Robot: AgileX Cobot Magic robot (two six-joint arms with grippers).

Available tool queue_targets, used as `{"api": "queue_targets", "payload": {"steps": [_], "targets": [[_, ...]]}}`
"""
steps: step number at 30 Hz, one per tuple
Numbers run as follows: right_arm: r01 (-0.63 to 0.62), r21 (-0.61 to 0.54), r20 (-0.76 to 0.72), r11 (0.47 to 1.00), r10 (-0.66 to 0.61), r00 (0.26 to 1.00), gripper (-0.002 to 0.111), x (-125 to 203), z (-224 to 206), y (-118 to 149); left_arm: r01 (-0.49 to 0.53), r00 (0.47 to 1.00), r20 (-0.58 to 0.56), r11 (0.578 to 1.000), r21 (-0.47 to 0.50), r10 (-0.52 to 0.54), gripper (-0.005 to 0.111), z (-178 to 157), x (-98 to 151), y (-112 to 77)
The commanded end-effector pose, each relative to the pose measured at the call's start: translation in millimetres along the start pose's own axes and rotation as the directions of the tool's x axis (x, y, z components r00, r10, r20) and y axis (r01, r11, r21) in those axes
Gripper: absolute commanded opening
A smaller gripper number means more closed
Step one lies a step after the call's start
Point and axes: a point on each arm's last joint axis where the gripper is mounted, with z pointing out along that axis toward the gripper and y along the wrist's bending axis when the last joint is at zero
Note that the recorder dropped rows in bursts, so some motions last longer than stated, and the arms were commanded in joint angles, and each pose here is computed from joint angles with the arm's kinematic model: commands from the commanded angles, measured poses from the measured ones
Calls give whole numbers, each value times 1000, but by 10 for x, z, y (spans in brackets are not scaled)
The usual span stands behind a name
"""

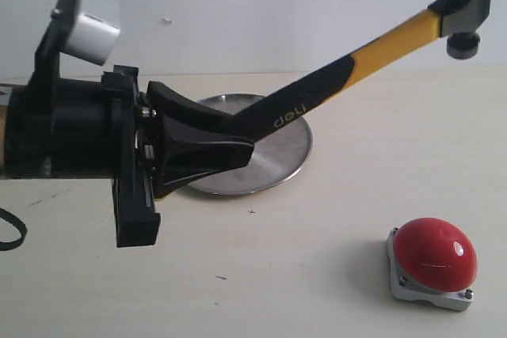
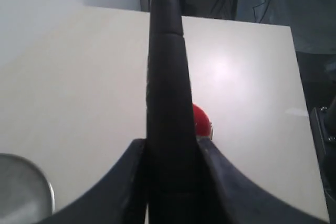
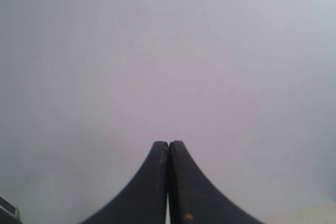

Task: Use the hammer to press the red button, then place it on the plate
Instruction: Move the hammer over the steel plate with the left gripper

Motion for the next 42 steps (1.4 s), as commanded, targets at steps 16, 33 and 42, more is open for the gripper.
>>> {"api": "queue_targets", "payload": {"steps": [16,33,42], "targets": [[5,-4,3,1000,-5,1000,0,3,-5,4,252,966,126,924,-289,-224,0,-219,-92,128],[4,-6,4,1000,-4,1000,0,2,-7,4,455,890,181,793,-405,-419,0,-128,197,326],[4,-8,4,1000,-4,1000,0,2,-7,6,578,813,220,699,-421,-539,0,280,313,725]]}}
